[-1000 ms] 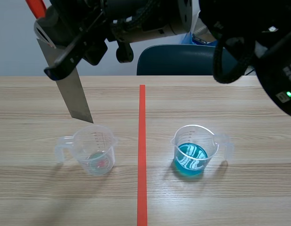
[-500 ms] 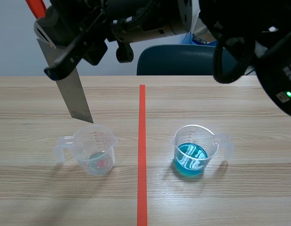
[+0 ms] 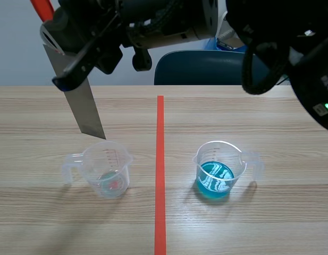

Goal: Do the redox reaction experiment

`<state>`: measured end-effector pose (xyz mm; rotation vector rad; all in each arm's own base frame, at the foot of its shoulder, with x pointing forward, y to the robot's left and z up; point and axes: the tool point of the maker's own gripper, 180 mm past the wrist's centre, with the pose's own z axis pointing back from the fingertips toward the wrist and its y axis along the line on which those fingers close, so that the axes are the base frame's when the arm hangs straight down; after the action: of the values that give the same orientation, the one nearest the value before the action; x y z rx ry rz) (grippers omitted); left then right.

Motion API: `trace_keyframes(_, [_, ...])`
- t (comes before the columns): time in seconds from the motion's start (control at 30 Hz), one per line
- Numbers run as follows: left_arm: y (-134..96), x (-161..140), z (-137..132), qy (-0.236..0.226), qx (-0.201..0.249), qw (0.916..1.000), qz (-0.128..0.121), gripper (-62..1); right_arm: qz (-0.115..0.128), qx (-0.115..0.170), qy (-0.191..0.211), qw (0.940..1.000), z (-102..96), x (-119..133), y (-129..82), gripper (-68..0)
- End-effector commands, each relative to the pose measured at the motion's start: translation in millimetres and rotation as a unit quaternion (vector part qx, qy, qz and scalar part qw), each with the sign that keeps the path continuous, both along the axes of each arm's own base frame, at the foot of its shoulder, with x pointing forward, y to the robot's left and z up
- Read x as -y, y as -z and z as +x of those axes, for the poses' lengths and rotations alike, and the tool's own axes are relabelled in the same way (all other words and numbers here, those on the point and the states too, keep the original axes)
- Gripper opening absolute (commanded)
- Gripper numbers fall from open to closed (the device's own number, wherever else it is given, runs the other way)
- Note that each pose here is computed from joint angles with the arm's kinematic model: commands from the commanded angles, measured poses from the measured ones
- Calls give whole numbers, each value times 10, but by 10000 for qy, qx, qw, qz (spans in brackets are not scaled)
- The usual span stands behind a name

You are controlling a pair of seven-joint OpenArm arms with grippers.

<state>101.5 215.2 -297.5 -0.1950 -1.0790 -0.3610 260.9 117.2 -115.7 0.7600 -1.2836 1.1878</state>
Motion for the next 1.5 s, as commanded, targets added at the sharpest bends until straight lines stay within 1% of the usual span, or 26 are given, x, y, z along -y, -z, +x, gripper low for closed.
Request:
trace_keyframes(0.0, [-51,32,31,38,105,9999,-48,14,122,110,102,9998,71,77,-101,-669])
trace_keyframes(0.13, [-51,32,31,38,105,9999,-48,14,147,56,157,9998,114,170,-108,-669])
trace_keyframes(0.27, [-51,32,31,38,105,9999,-48,14,85,16,237,9997,166,305,-84,-669])
trace_keyframes(0.33, [-51,32,31,38,105,9999,-48,14,17,4,263,9997,188,385,-63,-669])
trace_keyframes(0.5, [-51,32,31,38,105,9999,-48,14,-86,16,440,9990,279,637,-48,-669])
trace_keyframes(0.6, [-51,32,31,38,105,9999,-48,14,-186,122,526,9984,324,810,-49,-669])
trace_keyframes(0.7, [-51,32,31,38,105,9999,-48,14,-238,101,590,9979,338,981,-33,-669])
trace_keyframes(0.77, [-51,32,31,38,105,9999,-48,14,-298,94,602,9977,331,1083,-10,-669])
trace_keyframes(0.83, [-51,32,31,38,105,9999,-48,14,-301,22,683,9972,336,1182,9,-669])
trace_keyframes(1.03, [-51,32,31,37,106,9999,-46,14,-485,-57,783,9957,298,1438,116,-669])
trace_keyframes(1.2, [-51,32,31,37,106,9999,-46,14,-556,-104,796,9952,230,1596,197,-669])
trace_keyframes(1.33, [-51,32,31,37,106,9999,-46,14,-615,-88,779,9950,170,1706,232,-669])
trace_keyframes(1.47, [-51,32,31,37,106,9999,-46,14,-685,-87,938,9932,157,1810,238,-669])
